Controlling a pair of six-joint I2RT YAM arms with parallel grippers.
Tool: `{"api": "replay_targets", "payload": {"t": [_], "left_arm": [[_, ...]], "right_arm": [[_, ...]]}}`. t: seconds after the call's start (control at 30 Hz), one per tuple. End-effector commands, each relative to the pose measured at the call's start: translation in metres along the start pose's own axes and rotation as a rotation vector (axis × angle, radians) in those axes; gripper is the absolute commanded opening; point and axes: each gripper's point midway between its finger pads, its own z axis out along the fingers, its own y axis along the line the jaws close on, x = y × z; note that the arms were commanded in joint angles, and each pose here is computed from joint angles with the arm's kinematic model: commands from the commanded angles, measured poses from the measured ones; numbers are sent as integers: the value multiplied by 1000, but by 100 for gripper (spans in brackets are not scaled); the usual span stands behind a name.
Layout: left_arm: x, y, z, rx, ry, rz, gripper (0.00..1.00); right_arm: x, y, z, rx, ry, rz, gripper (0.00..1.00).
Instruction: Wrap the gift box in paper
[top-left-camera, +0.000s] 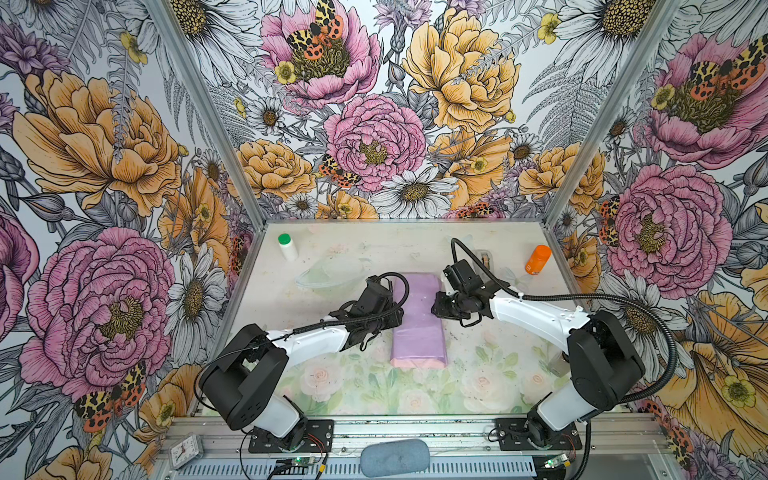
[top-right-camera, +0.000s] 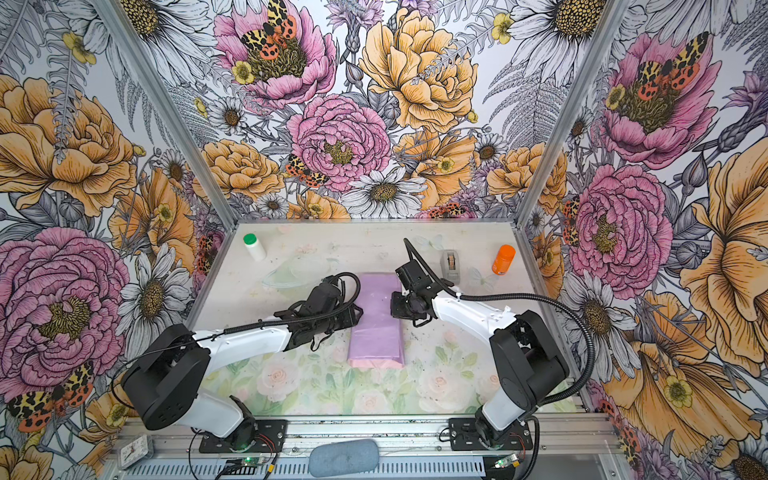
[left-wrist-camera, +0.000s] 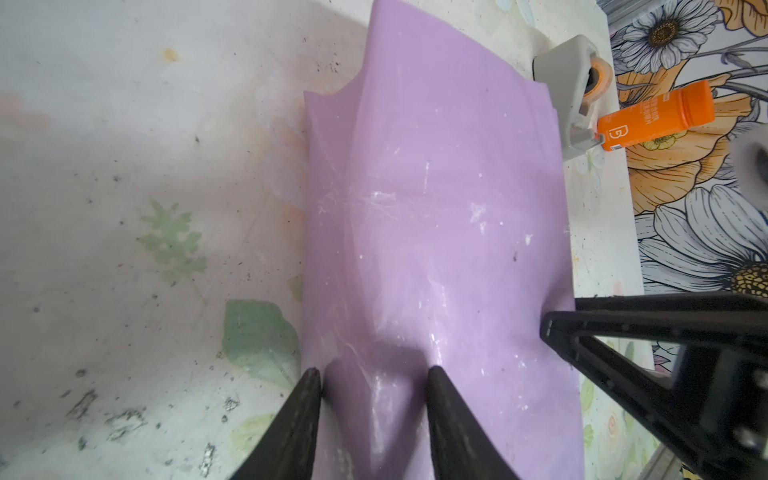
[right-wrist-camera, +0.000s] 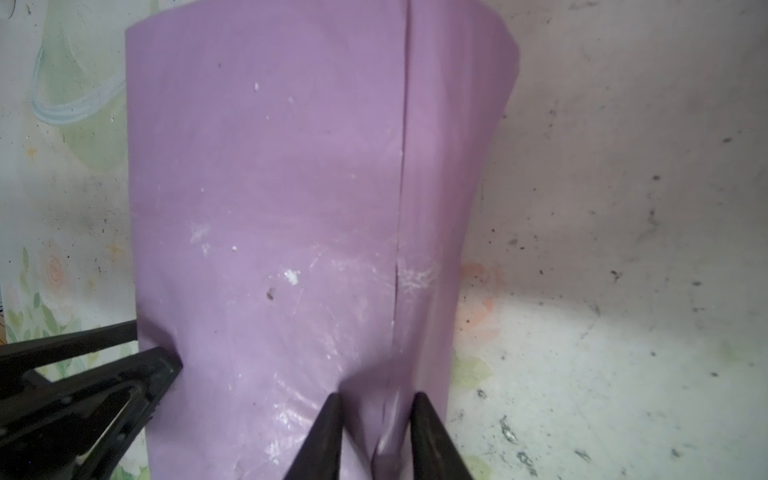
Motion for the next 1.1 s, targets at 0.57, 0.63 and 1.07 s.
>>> {"api": "replay_targets", "payload": {"t": [0.57, 0.63, 1.07], "left_arm": [[-57, -22, -77, 124, -238, 141, 24], [-56, -32, -69, 151, -203, 167, 21], [-35, -78, 2, 266, -23, 231, 15]], "right_arm": [[-17, 32, 12, -65, -18, -46, 25], [-16, 32, 13, -64, -17, -45, 25], [-12, 27, 12, -55, -15, -39, 25]]}}
